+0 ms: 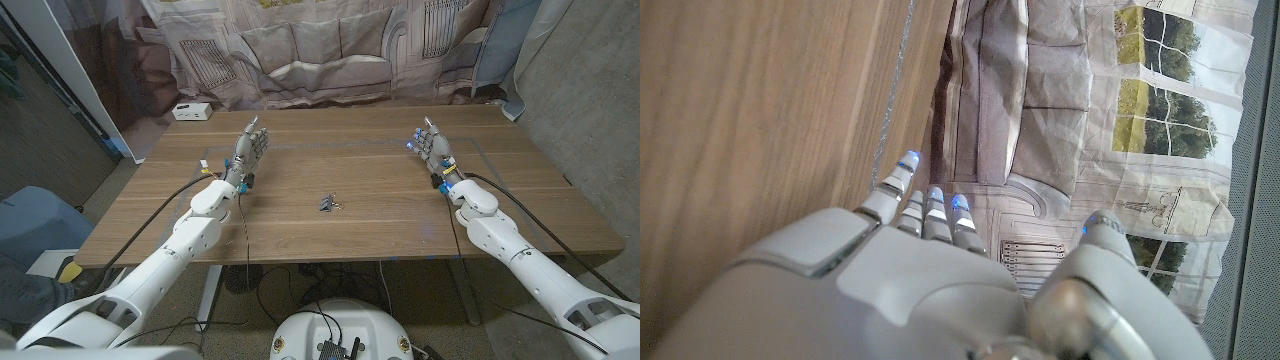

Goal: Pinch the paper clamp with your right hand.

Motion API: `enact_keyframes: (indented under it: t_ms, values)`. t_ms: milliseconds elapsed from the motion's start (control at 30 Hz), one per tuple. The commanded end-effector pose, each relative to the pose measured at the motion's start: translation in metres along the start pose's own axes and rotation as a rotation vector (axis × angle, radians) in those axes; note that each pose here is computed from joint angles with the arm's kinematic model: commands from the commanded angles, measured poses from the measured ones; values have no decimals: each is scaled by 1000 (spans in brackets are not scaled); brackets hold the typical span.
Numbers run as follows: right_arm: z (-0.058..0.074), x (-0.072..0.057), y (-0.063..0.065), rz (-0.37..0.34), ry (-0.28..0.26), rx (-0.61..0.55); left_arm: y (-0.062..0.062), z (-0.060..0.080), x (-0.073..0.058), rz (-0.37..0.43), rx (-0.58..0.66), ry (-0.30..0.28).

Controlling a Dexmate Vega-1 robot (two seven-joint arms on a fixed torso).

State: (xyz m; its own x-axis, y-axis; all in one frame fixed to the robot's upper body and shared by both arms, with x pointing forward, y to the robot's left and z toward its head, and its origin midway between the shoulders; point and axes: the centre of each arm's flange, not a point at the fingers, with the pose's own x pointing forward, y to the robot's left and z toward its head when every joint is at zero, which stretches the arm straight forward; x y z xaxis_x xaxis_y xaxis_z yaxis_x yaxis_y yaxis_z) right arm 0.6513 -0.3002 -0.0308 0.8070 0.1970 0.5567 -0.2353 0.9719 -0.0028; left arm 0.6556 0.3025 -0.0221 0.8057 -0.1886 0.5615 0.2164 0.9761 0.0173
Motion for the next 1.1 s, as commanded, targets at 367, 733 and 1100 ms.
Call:
enact_keyframes:
  t_ms: [367, 733, 1100]
  values:
    - [8, -21, -2, 19, -23, 15, 4, 15, -25, 17, 113, -86]
    - [8, -25, 2, 18, -31, 23, -6, 21, -41, -2, 179, -166]
    - [12, -31, 5, 21, -28, 8, -13, 19, -61, -18, 208, -224]
